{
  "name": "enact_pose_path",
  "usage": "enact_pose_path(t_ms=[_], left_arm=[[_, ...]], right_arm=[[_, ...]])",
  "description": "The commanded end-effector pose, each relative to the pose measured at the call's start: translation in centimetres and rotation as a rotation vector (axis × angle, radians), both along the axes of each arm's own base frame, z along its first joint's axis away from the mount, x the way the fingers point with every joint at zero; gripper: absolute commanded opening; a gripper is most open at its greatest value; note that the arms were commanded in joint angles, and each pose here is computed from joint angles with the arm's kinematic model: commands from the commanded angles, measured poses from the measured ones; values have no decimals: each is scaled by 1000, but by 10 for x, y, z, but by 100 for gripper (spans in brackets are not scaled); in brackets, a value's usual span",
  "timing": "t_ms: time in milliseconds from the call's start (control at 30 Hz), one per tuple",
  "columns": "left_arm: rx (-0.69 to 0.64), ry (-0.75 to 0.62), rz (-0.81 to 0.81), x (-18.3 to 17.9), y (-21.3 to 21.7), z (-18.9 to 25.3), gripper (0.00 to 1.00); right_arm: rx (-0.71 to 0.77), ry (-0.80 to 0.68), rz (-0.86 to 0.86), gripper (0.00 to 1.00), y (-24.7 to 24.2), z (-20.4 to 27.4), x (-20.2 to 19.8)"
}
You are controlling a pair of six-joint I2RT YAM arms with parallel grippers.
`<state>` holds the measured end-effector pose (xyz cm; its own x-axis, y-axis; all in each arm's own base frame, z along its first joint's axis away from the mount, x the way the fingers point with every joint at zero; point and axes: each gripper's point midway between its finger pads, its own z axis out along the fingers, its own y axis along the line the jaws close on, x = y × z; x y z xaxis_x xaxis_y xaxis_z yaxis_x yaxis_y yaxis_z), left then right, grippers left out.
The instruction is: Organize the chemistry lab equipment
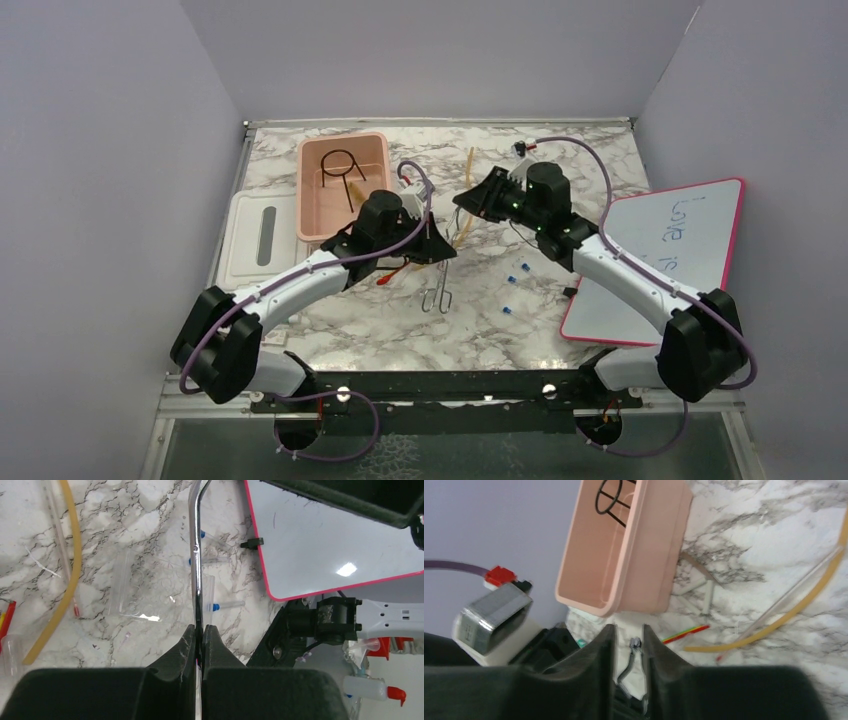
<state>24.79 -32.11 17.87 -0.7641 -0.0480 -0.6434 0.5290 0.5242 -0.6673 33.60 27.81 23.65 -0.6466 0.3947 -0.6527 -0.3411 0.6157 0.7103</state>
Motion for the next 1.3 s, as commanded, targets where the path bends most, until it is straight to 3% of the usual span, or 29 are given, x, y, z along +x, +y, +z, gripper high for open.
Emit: enact_pose_path(t_ms=[0, 100, 233, 567, 800, 1033, 1267], left_arm=[[-1, -131, -29, 1, -2, 29, 0], [53, -172, 5, 8, 7, 39, 0], [127, -223, 69, 20, 21, 58, 0], [306, -312, 323, 70, 83, 114, 0], [338, -263, 451, 118, 140, 127, 0], [426, -168, 520, 163, 179, 101, 0], [450, 12, 435, 189, 176, 37, 0]], right_arm=[[51, -68, 30, 40, 1, 26, -12], [55, -93, 8, 61, -8, 36, -18], [56, -157, -26, 69, -23, 56, -31], [40, -242, -85, 70, -56, 78, -60], [9, -229, -120, 70, -68, 68, -68], [-5, -197, -138, 70, -72, 52, -68], [-14, -189, -180, 70, -78, 47, -64]])
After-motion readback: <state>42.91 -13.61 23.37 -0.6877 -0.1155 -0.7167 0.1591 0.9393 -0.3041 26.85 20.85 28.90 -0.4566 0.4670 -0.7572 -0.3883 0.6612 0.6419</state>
